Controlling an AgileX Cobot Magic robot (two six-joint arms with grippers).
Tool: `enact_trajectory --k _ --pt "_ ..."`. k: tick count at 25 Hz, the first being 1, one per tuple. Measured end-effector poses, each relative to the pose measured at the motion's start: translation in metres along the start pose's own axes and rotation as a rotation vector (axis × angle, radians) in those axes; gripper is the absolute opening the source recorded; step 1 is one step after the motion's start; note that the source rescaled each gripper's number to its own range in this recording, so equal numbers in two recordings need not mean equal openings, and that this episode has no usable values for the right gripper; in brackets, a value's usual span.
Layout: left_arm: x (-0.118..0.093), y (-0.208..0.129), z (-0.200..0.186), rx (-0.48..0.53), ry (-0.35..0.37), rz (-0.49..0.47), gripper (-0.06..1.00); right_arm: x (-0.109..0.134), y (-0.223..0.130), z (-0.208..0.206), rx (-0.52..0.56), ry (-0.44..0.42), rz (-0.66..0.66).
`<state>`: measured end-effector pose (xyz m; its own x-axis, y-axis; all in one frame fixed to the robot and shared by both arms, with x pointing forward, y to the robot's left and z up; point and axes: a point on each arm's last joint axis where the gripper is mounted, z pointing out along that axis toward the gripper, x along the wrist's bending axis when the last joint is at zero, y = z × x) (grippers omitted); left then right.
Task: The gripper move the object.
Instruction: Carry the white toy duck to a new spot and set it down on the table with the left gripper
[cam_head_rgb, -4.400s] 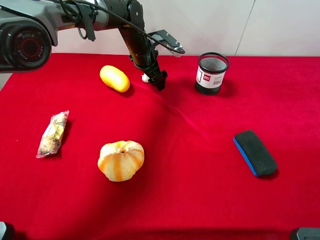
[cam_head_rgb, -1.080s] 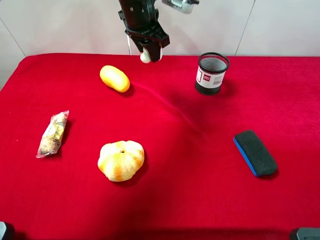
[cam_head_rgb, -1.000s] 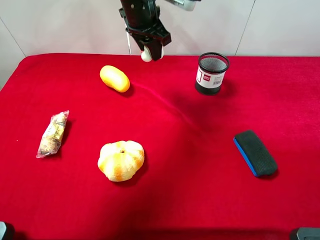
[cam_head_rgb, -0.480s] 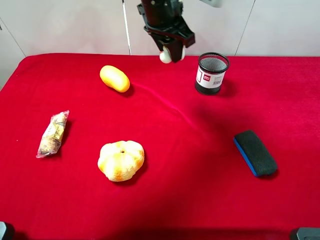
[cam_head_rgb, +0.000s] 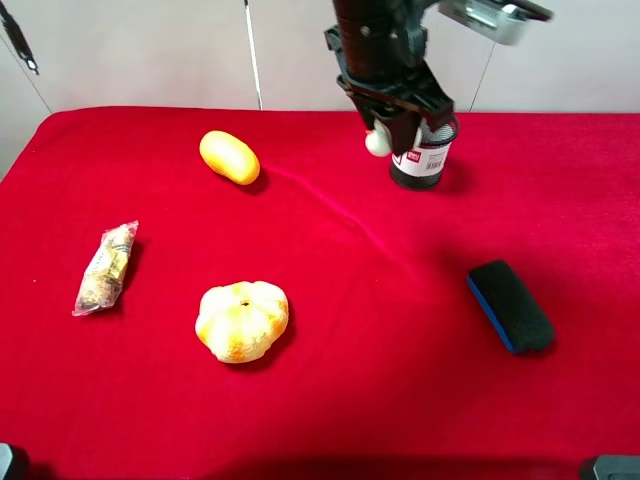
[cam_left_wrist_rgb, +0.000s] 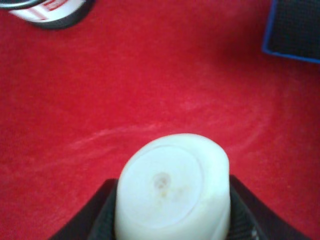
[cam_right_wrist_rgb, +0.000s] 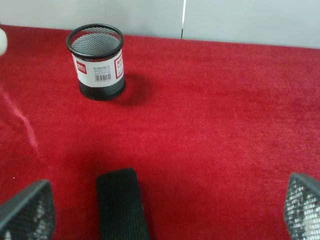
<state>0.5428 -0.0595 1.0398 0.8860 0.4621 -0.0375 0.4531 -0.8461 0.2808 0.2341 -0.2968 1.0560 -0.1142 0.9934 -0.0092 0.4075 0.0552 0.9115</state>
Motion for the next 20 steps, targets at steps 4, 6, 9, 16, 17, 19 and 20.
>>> enact_trajectory --k 4,6,9,16,17,19,20 --pt "-0.018 0.003 0.002 0.002 -0.011 0.021 0.01 0.0 0.0 0.0 0.0 0.0 0.0" --pt "-0.026 0.005 0.002 0.003 -0.016 0.024 0.01 0.0 0.0 0.0 0.0 0.0 0.0" --pt "-0.037 0.006 0.003 0.004 -0.022 0.036 0.01 0.0 0.0 0.0 0.0 0.0 0.0" --pt "-0.063 0.009 0.005 0.007 -0.038 0.053 0.01 0.0 0.0 0.0 0.0 0.0 0.0" --pt "-0.067 0.009 0.005 0.008 -0.04 0.059 0.01 0.0 0.0 0.0 0.0 0.0 0.0" --pt "-0.073 0.009 0.006 0.008 -0.044 0.069 0.01 0.0 0.0 0.0 0.0 0.0 0.0" --pt "-0.076 0.009 0.006 0.009 -0.046 0.075 0.01 0.0 0.0 0.0 0.0 0.0 0.0"
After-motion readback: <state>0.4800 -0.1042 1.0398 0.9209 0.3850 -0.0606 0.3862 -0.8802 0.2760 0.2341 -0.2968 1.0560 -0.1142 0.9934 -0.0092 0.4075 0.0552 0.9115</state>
